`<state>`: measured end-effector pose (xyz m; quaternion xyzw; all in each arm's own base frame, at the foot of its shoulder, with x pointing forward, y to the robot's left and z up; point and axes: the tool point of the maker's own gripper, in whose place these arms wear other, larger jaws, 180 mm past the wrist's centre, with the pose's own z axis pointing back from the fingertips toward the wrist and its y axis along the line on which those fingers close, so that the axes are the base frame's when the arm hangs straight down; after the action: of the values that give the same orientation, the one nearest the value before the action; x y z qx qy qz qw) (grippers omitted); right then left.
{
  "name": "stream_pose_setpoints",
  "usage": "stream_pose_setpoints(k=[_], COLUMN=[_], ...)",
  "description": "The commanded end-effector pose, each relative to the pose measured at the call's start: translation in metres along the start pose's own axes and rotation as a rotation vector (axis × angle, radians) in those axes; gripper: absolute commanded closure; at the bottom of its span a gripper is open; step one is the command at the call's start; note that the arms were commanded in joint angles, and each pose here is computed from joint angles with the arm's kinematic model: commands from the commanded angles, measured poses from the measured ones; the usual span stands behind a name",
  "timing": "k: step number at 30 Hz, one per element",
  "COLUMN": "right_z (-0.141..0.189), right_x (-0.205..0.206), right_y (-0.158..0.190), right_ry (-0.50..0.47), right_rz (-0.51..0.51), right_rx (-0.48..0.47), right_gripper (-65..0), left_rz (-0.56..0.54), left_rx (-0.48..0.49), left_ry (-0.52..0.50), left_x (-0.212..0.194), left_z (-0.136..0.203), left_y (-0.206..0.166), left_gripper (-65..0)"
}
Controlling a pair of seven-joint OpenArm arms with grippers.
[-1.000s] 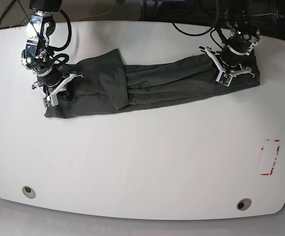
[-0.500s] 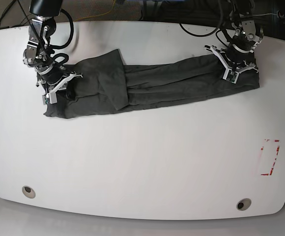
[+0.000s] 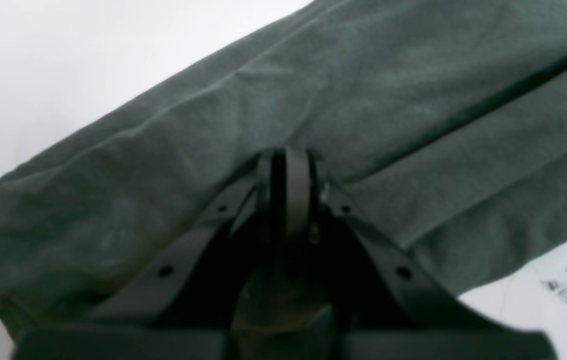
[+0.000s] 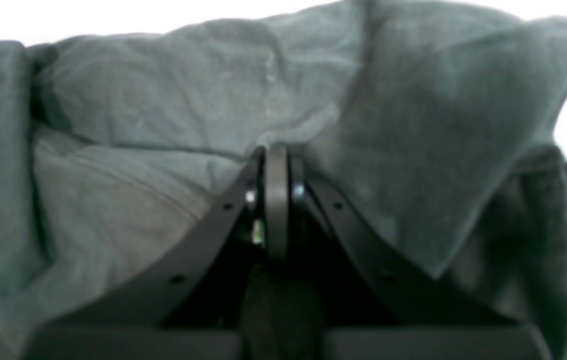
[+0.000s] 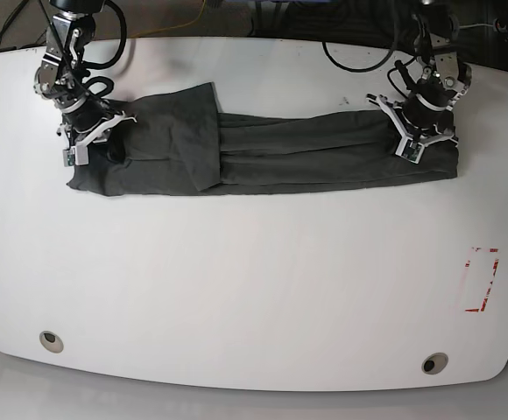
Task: Layout the t-shirt on the table in an organized manner, then fold the t-shirt properly
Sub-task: 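Smooth the strip with both grippers and open the left gripper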
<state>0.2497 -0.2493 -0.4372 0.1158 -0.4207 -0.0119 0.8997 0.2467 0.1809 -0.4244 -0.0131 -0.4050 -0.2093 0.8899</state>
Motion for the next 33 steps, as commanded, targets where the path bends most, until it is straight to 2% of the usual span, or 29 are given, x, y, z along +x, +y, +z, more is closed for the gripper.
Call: stream_pose_setpoints(k=[1,14,19,23,26,28,29,32,33], right_z=[0.016,0.031,0.031,0.030,0.028,0.025,0.024,0.024,0.024], right_x=[-0.031,-0.048,-0.047,-0.047,-0.043,-0.039,-0.038,-0.038,-0.038], right_y=[-0.019,-0.021,-0.021,-0.020,-0.020,-0.019,-0.019,-0.018,-0.018], right_ry=[0.136,0.168,0.168,0.167,0.159,0.150,0.147,0.147,0.147], right_rz=[0.041,0.043,0.043,0.043,0.045,0.044,0.045,0.044,0.044], right_rx=[-0.073,-0.085,-0.085,-0.084,-0.083,-0.082,-0.080,-0.080,-0.080], right_gripper=[0.0,0.0,0.0,0.0,0.0,0.0,0.0,0.0,0.0], left_rz=[-0.061,-0.079,-0.123,-0.131,-0.140,-0.148,-0.146,-0.121,-0.117], left_rx=[-0.025,-0.047,-0.087,-0.034,0.003,0.032,0.054,0.081,0.083], left_ry=[0.093,0.092,0.063,0.024,0.035,0.022,0.010,0.007,0.010], left_x=[-0.017,-0.015,-0.004,0.015,0.022,0.034,0.042,0.047,0.046], left_z=[0.000,-0.001,0.006,0.016,0.020,0.023,0.025,0.030,0.030], left_y=[-0.006,-0.014,-0.015,-0.001,0.010,0.018,0.025,0.036,0.037], left_gripper=[-2.6,-2.6,-3.0,-4.3,-12.5,-20.9,-27.2,-36.6,-37.5])
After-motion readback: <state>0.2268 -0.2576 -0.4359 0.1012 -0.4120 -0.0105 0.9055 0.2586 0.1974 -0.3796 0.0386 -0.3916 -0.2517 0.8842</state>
